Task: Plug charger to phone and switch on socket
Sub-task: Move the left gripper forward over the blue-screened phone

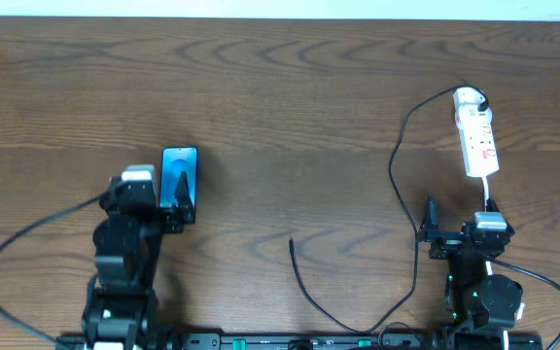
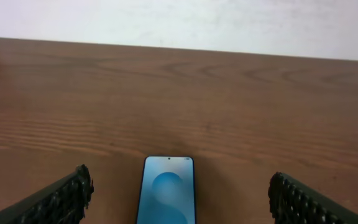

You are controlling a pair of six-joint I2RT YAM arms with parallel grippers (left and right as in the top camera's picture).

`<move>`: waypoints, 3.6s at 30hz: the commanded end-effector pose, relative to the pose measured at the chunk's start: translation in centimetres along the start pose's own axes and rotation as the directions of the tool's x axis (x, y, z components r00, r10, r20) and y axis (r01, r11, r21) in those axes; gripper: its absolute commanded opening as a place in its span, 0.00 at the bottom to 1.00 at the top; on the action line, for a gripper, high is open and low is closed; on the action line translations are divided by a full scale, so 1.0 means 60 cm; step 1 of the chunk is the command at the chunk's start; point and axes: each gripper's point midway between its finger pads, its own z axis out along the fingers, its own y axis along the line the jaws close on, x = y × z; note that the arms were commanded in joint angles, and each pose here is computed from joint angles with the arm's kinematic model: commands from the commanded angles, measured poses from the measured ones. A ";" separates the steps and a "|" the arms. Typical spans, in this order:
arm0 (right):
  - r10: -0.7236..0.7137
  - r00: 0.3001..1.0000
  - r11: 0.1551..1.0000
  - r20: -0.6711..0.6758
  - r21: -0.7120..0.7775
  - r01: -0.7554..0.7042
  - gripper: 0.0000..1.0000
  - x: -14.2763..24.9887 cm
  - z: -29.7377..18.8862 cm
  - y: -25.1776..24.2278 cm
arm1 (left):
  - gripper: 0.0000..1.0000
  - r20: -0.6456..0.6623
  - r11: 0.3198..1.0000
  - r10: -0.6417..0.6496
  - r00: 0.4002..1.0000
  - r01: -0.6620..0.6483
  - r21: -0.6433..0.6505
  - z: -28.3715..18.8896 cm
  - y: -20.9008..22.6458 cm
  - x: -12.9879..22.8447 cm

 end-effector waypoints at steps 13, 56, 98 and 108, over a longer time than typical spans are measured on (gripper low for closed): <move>-0.011 1.000 1.000 0.001 0.010 0.011 0.99 0.001 -0.001 -0.002 | 0.92 -0.235 0.999 0.019 0.972 -0.026 -0.027 0.062 0.001 -0.034; -0.011 1.000 1.000 0.001 0.010 0.011 0.99 0.001 -0.001 -0.002 | 0.93 -0.811 0.996 -0.080 0.580 0.012 -0.089 0.116 0.049 0.040; -0.011 1.000 1.000 0.000 0.010 0.011 0.99 0.001 0.000 -0.002 | 1.00 -0.789 0.996 -0.090 0.608 0.048 -0.077 0.137 0.048 0.036; -0.011 1.000 1.000 0.000 0.010 0.011 0.99 0.001 0.000 -0.002 | 1.00 -0.821 0.996 -0.093 0.563 0.049 -0.079 0.135 0.047 0.057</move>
